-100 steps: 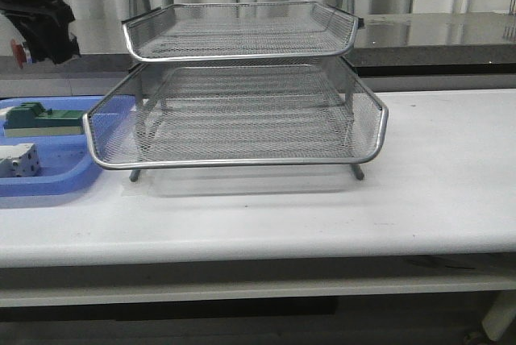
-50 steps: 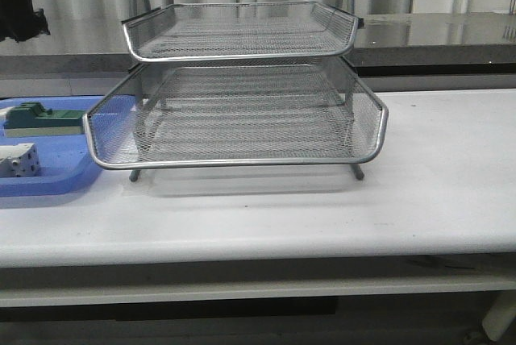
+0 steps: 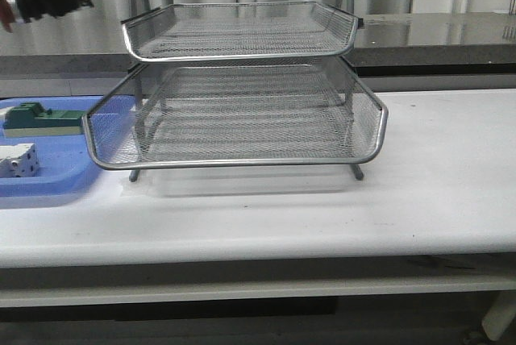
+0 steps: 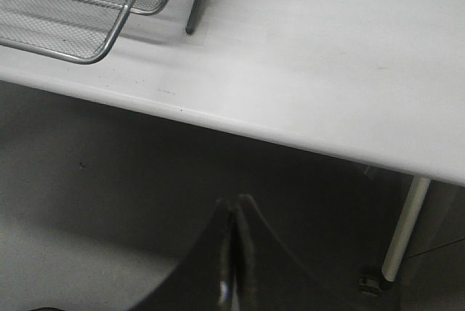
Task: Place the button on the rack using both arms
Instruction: 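Lift the button and carry it over the pulled-out mesh tray, then lower the button into the mesh tray and open the left gripper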
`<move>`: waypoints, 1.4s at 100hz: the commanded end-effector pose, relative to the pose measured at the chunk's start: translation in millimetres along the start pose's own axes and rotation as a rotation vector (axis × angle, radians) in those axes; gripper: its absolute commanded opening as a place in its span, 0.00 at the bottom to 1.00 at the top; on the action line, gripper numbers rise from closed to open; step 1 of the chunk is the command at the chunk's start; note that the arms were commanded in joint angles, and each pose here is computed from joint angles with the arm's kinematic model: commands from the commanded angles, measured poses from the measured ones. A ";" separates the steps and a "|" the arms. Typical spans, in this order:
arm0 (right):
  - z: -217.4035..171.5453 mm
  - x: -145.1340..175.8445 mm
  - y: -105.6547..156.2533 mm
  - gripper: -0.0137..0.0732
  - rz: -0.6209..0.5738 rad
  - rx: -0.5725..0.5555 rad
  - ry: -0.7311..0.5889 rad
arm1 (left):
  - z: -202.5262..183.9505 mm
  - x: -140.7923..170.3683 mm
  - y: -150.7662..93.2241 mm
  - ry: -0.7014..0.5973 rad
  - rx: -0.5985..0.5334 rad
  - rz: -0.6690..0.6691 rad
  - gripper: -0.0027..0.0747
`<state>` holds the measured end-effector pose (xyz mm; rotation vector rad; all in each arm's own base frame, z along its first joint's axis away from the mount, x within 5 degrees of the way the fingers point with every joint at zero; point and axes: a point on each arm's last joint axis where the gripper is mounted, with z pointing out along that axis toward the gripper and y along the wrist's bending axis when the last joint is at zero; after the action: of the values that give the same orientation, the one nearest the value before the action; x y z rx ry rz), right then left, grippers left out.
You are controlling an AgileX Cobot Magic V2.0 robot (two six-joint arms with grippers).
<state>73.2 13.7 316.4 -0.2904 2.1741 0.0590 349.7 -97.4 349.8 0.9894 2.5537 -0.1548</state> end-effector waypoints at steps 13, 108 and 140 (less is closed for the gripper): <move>-4.3 -11.0 -1.3 0.09 -0.003 0.012 -0.080 | -7.4 -26.4 -51.7 -0.092 0.051 0.128 0.01; -4.3 -11.0 -1.3 0.09 -0.003 0.012 -0.080 | 94.3 -60.9 -97.7 -0.045 0.047 0.325 0.01; -4.3 -11.0 -1.3 0.09 -0.003 0.012 -0.080 | 102.8 -56.0 -99.5 0.017 0.084 0.346 0.34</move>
<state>73.2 13.7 316.4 -0.2904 2.1741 0.0590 359.3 -229.0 250.7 1.4802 2.4120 -0.1284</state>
